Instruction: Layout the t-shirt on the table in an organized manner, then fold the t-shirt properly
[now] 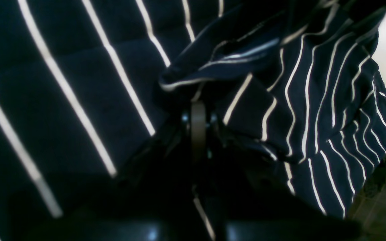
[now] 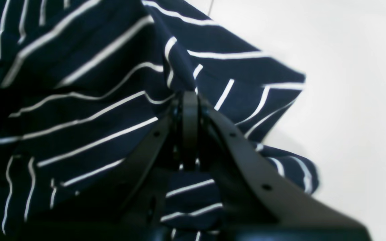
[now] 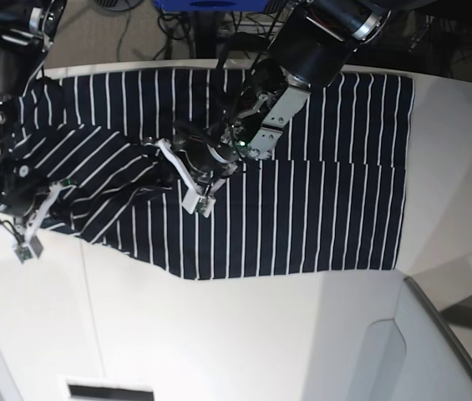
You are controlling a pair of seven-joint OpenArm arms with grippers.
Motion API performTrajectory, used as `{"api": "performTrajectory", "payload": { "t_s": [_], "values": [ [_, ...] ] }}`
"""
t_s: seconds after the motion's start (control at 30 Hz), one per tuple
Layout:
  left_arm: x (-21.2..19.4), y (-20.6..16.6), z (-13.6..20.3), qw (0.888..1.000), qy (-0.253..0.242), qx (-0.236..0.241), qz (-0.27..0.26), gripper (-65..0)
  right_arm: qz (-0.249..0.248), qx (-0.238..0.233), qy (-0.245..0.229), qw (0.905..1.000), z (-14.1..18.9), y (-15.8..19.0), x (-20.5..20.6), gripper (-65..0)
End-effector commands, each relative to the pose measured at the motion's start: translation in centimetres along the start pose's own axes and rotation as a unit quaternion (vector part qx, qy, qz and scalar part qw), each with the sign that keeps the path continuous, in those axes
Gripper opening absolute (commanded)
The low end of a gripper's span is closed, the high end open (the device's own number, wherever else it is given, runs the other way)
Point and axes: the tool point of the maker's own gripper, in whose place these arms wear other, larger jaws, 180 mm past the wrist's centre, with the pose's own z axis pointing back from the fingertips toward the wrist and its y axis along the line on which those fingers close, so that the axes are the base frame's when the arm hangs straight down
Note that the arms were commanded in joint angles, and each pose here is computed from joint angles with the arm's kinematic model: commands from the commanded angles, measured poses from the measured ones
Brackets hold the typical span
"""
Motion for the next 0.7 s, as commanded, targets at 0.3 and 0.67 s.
{"api": "performTrajectory", "payload": {
  "t_s": [0.3,0.67],
  "values": [
    [-0.9,0.8,0.2,1.0,0.02,0.012,-0.004,-65.0,0.001,0.009,0.047,0.9989,1.4,3.5,-3.1,-64.8],
    [-0.7,1.0,0.3,1.0,0.019,0.014,-0.004,-65.0,-0.014,0.032,0.102,0.9942,1.6,6.0,-8.8,-64.7]
  ]
}}
